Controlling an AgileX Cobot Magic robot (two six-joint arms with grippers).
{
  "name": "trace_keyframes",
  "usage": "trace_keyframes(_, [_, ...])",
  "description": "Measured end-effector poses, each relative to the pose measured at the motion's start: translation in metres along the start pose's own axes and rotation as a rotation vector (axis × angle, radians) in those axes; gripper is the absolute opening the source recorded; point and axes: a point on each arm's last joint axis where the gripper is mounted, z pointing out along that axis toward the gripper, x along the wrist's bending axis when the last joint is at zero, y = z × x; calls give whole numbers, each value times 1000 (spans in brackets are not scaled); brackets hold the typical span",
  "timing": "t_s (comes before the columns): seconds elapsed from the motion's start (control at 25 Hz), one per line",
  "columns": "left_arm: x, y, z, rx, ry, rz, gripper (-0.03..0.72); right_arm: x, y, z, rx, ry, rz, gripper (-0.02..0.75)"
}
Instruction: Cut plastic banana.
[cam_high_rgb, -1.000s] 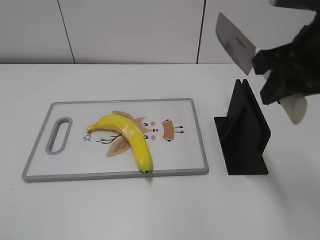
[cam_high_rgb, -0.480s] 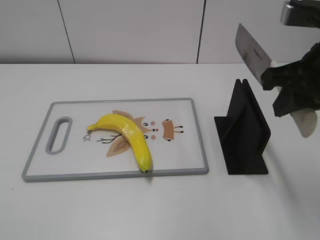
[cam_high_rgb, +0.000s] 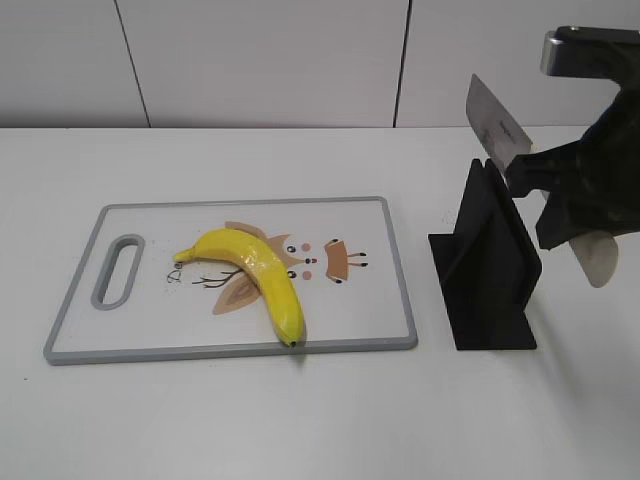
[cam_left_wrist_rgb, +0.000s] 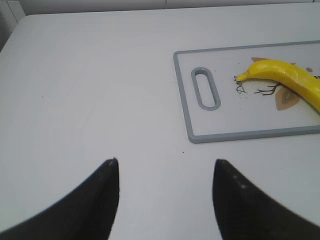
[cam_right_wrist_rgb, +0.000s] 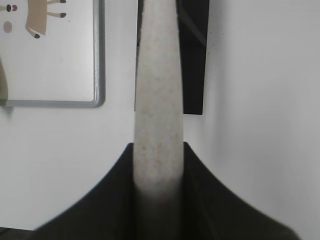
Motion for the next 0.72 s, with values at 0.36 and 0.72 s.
trace_keyframes(0.36, [0,0,0,-1,1,0,552,-3,-9,27,62,-28,24,167])
trace_keyframes(0.72, [0,0,0,-1,1,0,552,-7,-25,45,80,-8,53,167])
